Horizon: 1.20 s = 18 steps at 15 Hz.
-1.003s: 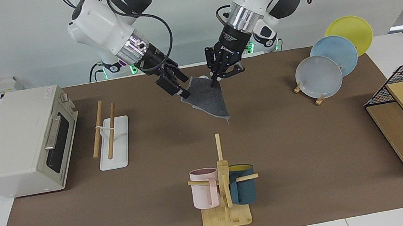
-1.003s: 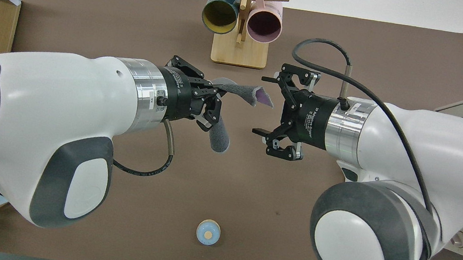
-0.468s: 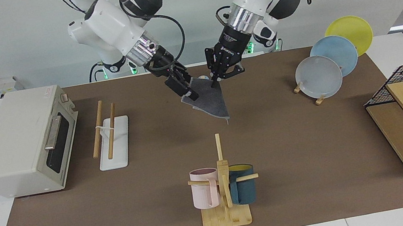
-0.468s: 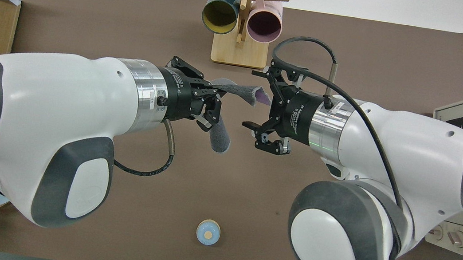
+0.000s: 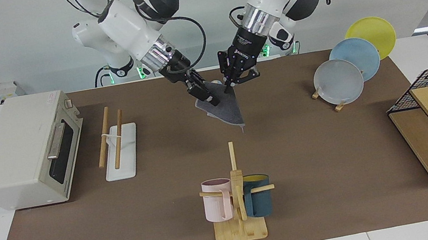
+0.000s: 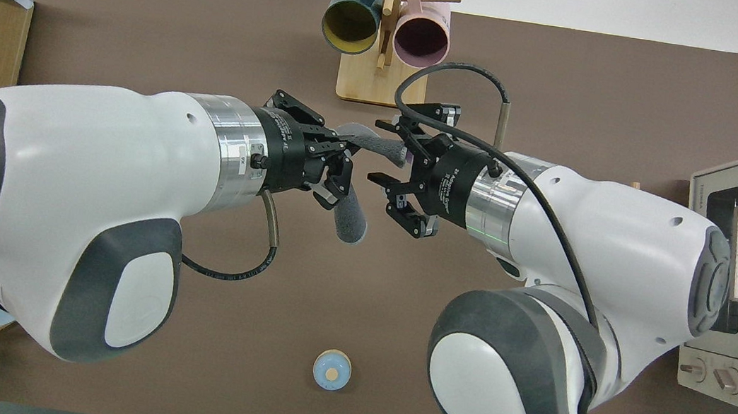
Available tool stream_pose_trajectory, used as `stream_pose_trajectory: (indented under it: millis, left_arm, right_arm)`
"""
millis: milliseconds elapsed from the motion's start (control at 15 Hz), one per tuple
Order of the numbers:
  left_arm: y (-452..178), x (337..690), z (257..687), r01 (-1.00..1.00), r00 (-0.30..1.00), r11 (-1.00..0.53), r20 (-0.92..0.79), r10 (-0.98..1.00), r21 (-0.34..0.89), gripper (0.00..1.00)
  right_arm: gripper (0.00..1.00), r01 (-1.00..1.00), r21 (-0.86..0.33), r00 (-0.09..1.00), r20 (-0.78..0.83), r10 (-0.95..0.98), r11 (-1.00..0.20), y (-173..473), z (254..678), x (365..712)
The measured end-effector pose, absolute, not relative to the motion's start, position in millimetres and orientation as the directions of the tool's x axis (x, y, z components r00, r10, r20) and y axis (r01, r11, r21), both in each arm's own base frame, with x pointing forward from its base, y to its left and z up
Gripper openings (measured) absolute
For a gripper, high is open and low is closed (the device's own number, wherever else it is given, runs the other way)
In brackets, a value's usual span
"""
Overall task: Fold towel and hang on rack
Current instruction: 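Grasp the towel with the right gripper from the left gripper, then carry the towel toward the rack while the left gripper withdraws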
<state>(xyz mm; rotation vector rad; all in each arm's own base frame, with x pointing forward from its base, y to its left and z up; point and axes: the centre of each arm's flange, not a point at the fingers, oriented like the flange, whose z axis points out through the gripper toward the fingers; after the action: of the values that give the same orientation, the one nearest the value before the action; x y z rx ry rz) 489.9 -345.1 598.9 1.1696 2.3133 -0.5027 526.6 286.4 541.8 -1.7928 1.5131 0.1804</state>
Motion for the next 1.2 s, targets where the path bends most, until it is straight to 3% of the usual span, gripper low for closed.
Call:
stream_pose_trajectory:
  millis: [201, 334, 401, 736, 869, 1003, 1204]
  left_arm:
    - [-344.9, 489.2, 598.9, 0.820, -0.509, 0.564, -0.579, 0.637, -0.100, 0.02]
    - [-345.1, 488.3, 597.7, 0.821, -0.508, 0.562, -0.577, 0.640, -0.099, 0.02]
    - [-347.0, 486.5, 597.3, 0.826, -0.501, 0.556, -0.576, 0.645, -0.096, 0.08]
    - [-353.0, 479.5, 596.0, 0.852, -0.456, 0.521, -0.570, 0.684, -0.056, 0.62]
    - [-347.7, 480.7, 590.8, 0.878, -0.400, 0.478, -0.557, 0.728, -0.006, 0.83]
    - [-328.8, 488.0, 581.9, 0.906, -0.332, 0.421, -0.535, 0.777, 0.048, 0.99]
    - [-273.7, 510.6, 569.5, 0.954, -0.183, 0.270, -0.460, 0.869, 0.130, 1.00]
  right_arm:
    - [0.02, -0.886, -0.464, 0.298, -0.549, -0.781, -0.011, 286.4, 541.7, 526.6]
    - [0.02, -0.886, -0.464, 0.298, -0.549, -0.781, -0.012, 286.4, 541.7, 526.6]
    - [0.02, -0.886, -0.464, 0.298, -0.549, -0.781, -0.012, 286.4, 541.7, 526.6]
    - [0.02, -0.886, -0.463, 0.305, -0.547, -0.780, -0.022, 287.1, 541.0, 526.0]
    - [0.02, -0.867, -0.484, 0.390, -0.507, -0.768, -0.121, 289.3, 537.2, 523.3]
    - [0.02, -0.785, -0.532, 0.569, -0.417, -0.709, -0.317, 287.1, 530.0, 520.3]
    - [0.02, -0.637, -0.576, 0.744, -0.285, -0.604, -0.512, 255.5, 516.1, 525.3]
